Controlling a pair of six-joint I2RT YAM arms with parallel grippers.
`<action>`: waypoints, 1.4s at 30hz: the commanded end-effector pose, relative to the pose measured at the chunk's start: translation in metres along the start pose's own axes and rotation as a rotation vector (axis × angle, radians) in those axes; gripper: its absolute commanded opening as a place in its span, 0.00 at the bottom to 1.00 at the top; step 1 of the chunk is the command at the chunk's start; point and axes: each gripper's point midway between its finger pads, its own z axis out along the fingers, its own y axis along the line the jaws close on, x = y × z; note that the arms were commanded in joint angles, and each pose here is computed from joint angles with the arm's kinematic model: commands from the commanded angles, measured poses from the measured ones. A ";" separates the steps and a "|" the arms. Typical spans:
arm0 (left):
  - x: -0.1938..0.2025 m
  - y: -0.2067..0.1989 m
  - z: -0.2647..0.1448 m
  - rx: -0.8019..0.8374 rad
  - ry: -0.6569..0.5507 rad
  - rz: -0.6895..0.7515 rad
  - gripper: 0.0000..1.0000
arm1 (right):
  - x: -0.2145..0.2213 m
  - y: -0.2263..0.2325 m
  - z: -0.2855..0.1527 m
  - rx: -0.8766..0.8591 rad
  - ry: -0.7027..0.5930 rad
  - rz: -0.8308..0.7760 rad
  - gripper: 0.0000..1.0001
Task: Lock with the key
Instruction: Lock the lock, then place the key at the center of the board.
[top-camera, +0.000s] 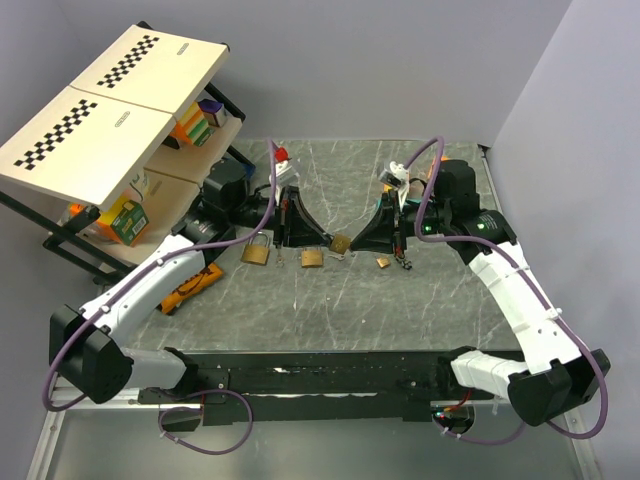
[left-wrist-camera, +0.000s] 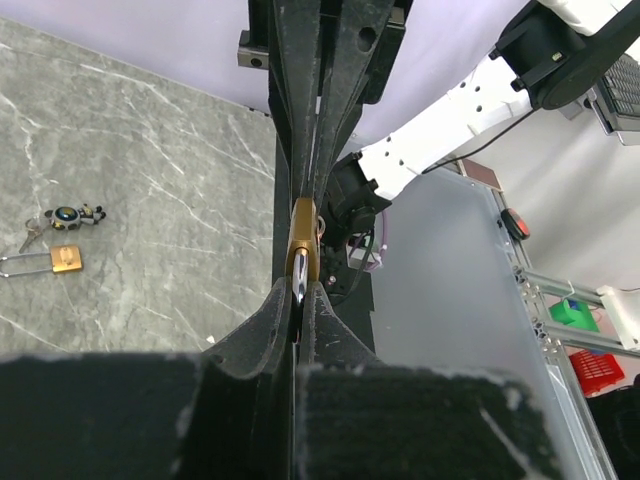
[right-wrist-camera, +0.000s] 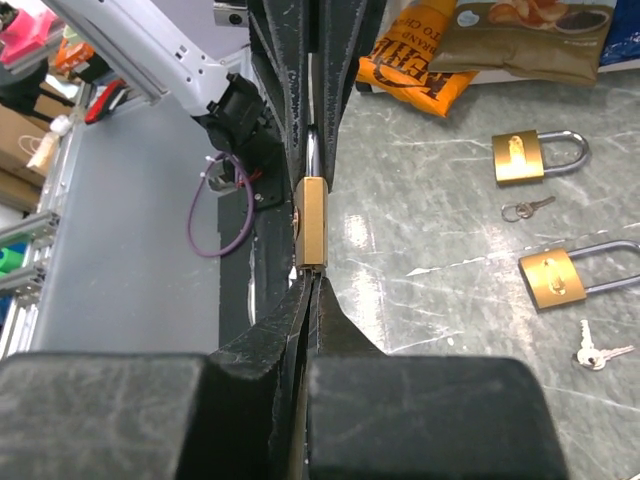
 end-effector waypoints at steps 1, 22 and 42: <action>-0.035 -0.002 -0.010 -0.001 -0.069 0.090 0.01 | 0.001 0.010 -0.010 0.011 0.014 -0.041 0.00; -0.029 0.035 -0.020 -0.120 -0.030 0.106 0.01 | 0.095 -0.114 -0.120 0.491 0.142 0.207 0.00; 0.000 0.060 -0.021 -0.185 0.039 0.100 0.01 | 0.251 -0.255 -0.248 1.006 0.289 0.726 0.00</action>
